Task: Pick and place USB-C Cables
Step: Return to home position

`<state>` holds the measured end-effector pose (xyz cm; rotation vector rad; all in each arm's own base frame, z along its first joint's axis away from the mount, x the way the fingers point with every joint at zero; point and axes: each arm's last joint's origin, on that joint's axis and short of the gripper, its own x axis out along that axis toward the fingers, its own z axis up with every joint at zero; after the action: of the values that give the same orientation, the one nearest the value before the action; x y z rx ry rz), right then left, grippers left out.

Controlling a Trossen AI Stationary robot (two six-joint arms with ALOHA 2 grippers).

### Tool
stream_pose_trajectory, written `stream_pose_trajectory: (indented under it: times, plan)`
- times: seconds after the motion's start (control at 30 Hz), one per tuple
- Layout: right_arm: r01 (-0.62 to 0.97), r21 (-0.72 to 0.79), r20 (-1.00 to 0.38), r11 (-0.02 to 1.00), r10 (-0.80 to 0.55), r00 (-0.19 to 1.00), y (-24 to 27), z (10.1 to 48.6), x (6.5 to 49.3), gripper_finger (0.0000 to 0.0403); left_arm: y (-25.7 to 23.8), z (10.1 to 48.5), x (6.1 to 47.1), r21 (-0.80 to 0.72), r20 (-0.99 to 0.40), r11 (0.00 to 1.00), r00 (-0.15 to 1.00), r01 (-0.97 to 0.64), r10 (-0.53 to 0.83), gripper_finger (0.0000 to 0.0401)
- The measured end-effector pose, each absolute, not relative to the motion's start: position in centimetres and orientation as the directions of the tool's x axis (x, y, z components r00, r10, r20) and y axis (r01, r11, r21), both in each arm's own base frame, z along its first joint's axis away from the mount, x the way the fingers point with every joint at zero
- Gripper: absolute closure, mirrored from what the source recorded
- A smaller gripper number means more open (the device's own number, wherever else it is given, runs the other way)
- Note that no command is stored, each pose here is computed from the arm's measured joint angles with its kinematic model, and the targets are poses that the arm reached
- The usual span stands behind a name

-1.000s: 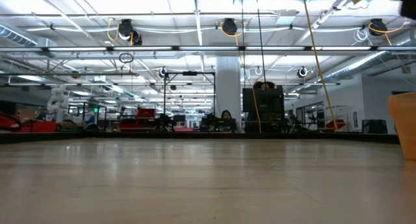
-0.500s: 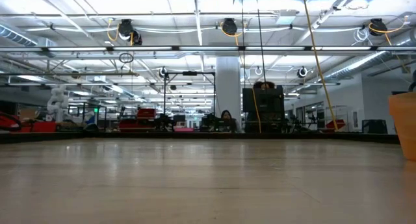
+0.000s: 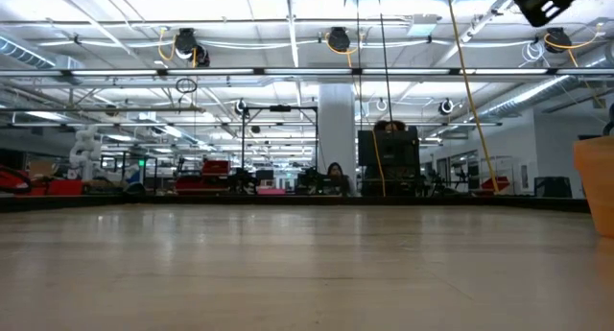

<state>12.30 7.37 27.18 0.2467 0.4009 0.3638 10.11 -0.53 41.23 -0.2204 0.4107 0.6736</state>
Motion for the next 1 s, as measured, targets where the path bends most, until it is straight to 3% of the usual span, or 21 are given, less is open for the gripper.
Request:
stream_pose_trajectory:
  times: [0.27, 0.67, 1.0]
  plan:
    - [-0.24, 0.24, -0.31, 0.94, 0.309, 0.899, 6.3, 27.5, 12.5, 0.018, -1.4, 34.5, 13.3, -0.059, -0.447, 0.751, 0.691, -0.657, 0.569, 0.0261]
    - [-0.062, 0.172, -0.292, 0.983, 0.11, 0.95, 4.8, 27.5, 13.1, 0.0179, -1.8, 26.4, 14.7, -0.215, -0.346, 0.763, 0.778, -0.61, 0.525, 0.0261]
    - [-0.011, 0.191, -0.218, 0.981, 0.054, 0.974, 4.2, 23.3, 14.0, 0.0179, -2.0, 20.8, 14.8, -0.35, -0.202, 0.812, 0.884, -0.467, 0.422, 0.0261]
